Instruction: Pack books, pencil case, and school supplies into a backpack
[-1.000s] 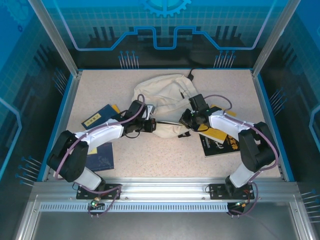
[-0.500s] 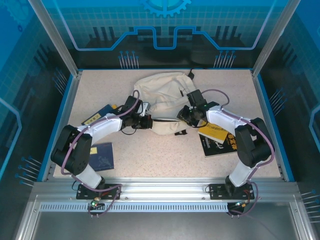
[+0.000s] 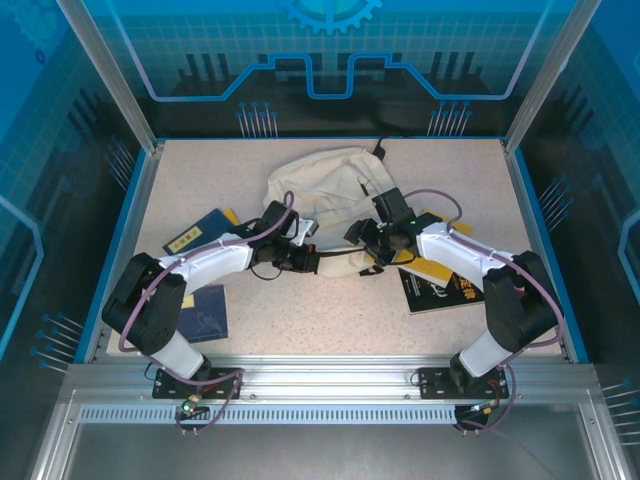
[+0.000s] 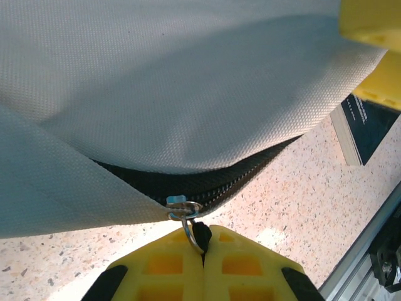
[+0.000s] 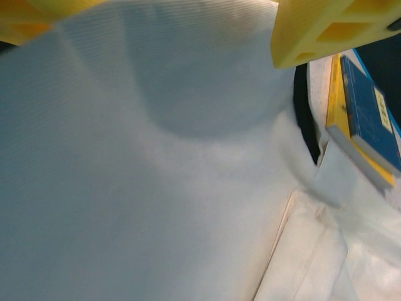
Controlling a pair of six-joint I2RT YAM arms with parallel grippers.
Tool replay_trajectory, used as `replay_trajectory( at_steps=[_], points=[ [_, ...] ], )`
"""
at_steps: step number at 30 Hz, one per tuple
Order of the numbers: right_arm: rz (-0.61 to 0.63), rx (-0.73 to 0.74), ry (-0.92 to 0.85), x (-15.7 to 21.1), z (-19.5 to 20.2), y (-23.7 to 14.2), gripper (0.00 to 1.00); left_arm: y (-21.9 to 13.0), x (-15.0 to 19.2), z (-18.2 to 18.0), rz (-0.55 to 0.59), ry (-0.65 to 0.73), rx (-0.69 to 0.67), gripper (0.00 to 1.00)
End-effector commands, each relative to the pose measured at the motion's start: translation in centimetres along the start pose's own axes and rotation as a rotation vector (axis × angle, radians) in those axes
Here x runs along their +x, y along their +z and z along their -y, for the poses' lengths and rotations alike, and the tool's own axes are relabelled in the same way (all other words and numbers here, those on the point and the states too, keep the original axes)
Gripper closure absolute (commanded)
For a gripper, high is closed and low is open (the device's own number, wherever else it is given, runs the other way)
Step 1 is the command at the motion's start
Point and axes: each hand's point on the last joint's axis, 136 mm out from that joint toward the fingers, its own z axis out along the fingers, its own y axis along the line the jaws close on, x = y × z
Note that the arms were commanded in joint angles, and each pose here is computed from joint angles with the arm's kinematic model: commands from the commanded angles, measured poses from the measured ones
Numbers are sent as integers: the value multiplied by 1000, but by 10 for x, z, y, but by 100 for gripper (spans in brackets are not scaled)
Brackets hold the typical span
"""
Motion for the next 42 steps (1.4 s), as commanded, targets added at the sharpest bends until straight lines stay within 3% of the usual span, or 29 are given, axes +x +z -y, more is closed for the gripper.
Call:
replay_trajectory(
  at_steps=[1, 9, 12, 19, 26, 35, 36, 40, 42],
  points=[
    [-50, -2, 36, 11, -4, 16, 40, -3, 1, 4, -5, 20, 13, 100],
    [30, 111, 33, 3, 20, 21, 79, -16, 7, -24, 26, -29, -98, 100],
    [67, 177, 37, -1, 37, 20, 86, -22, 12, -36, 26, -65, -132, 100],
    [103, 251, 31, -7, 52, 22, 92, -24, 14, -59, -6, -165, -209, 100],
    [161, 313, -3, -19, 57, 16, 93, -26, 8, -68, -35, -230, -244, 100],
    [151, 309, -36, -20, 52, 20, 94, -28, 0, -79, -84, -326, -281, 100],
    [145, 295, -42, -19, 48, 21, 94, -29, -3, -74, -70, -316, -253, 97],
    [105, 237, -74, -14, 32, 26, 93, -34, -14, -44, 12, -244, -84, 68],
    [96, 224, -87, -12, 27, 27, 93, -38, -18, -36, 59, -216, -38, 62]
  ],
)
